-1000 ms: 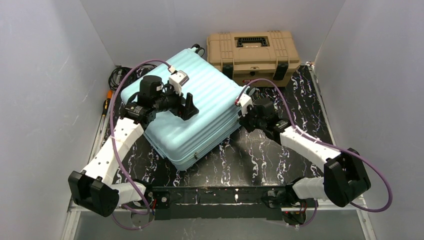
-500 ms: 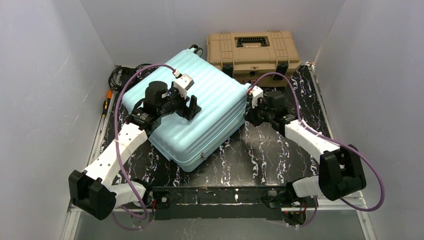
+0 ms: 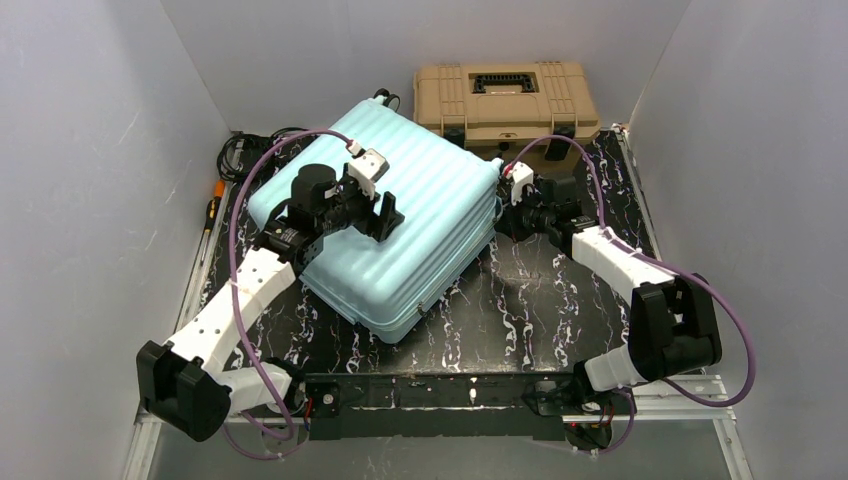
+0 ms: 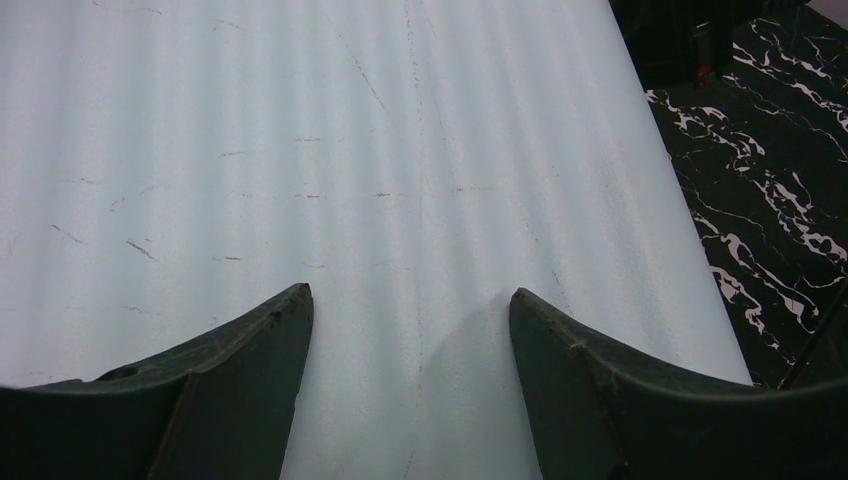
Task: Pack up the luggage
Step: Zip the luggage at the center of the board.
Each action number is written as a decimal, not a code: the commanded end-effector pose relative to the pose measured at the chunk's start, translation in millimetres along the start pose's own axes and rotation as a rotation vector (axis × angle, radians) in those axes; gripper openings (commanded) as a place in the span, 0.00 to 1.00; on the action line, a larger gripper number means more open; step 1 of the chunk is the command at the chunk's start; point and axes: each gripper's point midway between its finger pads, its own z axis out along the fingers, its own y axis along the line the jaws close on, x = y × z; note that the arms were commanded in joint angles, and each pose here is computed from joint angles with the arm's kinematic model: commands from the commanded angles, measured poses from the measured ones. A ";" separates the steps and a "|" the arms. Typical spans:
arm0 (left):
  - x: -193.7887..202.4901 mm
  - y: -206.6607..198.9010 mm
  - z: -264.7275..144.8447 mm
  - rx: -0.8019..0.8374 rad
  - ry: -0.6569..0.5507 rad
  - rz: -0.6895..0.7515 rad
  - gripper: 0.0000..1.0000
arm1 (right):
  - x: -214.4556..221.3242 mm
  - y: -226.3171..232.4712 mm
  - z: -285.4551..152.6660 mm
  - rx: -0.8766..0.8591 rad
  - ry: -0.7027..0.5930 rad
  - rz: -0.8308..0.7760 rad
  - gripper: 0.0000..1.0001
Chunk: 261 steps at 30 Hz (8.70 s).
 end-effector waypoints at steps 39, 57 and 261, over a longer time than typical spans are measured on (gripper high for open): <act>37.8 207.1 -164.8 -0.825 0.321 -0.216 0.98 | -120.9 -63.1 -142.5 0.431 -0.078 -0.978 0.81; 135.2 164.4 -192.5 -0.588 0.488 -0.355 0.98 | -115.2 -56.9 -65.2 -0.237 -0.016 -1.382 0.87; 88.9 219.7 -132.5 -0.821 0.358 -0.485 0.61 | -199.7 101.9 -54.1 0.208 -0.331 -0.818 0.01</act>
